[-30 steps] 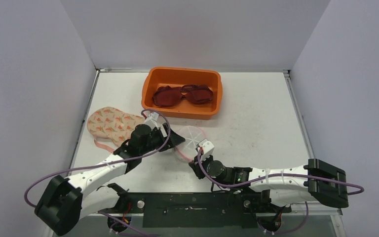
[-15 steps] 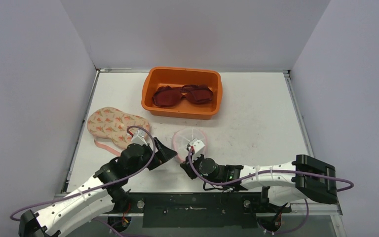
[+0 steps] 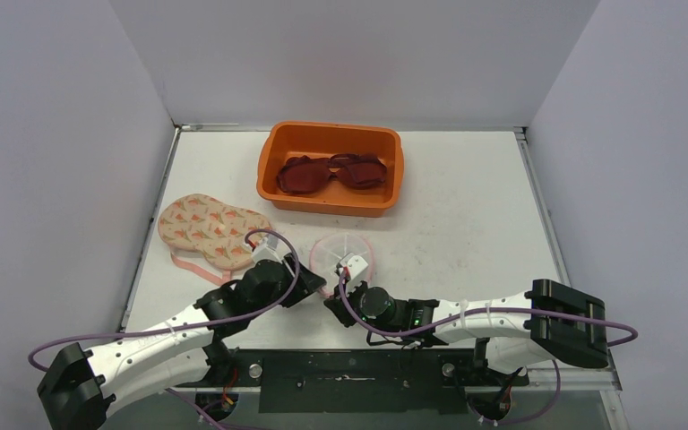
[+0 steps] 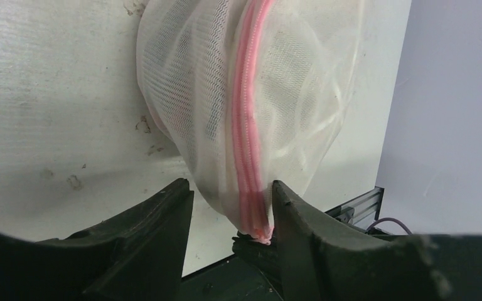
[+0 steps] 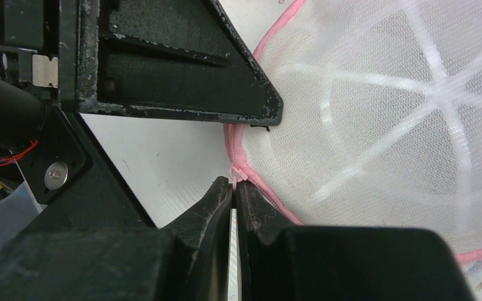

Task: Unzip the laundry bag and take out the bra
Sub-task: Unzip the laundry bag at the center of the board.

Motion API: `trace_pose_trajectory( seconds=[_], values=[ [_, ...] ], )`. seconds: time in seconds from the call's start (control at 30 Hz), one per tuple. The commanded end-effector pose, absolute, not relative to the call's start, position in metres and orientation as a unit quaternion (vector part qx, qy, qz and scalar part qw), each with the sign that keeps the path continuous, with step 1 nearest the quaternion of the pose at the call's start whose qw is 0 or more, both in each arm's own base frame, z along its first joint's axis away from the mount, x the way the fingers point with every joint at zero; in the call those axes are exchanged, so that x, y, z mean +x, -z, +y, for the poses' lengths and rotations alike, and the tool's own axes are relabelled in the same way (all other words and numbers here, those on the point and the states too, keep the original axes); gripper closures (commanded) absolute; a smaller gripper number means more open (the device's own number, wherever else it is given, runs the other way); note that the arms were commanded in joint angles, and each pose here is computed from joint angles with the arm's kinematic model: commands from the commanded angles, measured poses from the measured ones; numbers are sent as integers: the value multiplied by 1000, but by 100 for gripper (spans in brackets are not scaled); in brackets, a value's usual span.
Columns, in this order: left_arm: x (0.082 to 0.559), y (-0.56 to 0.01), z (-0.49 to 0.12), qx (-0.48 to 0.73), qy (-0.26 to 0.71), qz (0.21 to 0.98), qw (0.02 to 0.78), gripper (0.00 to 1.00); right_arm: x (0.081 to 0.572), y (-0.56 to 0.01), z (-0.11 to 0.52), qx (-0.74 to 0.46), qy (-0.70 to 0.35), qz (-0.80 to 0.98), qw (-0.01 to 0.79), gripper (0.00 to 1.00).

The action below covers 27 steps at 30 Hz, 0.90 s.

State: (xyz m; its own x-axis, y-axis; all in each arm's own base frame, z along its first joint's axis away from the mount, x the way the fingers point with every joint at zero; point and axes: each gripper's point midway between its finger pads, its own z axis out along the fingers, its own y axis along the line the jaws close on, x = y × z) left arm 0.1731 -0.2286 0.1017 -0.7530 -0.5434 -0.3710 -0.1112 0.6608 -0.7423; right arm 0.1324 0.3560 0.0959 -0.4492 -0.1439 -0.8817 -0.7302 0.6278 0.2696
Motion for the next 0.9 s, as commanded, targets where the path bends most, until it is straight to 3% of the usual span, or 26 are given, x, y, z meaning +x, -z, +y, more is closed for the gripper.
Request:
trace_pose_trajectory(
  seconds=[0.0, 0.33, 0.67, 0.87],
  values=[
    [190, -134, -240, -204, 407, 827, 331, 57, 134, -121, 370, -269, -362, 763, 464, 95],
    [193, -128, -236, -205, 396, 827, 343, 100, 137, -120, 358, -259, -349, 770, 467, 95],
    [191, -125, -235, -195, 400, 825, 348, 100, 159, -95, 309, -214, -263, 812, 476, 95],
    [194, -135, -241, -176, 421, 815, 356, 100, 159, -98, 300, -208, -263, 810, 481, 95]
  ],
)
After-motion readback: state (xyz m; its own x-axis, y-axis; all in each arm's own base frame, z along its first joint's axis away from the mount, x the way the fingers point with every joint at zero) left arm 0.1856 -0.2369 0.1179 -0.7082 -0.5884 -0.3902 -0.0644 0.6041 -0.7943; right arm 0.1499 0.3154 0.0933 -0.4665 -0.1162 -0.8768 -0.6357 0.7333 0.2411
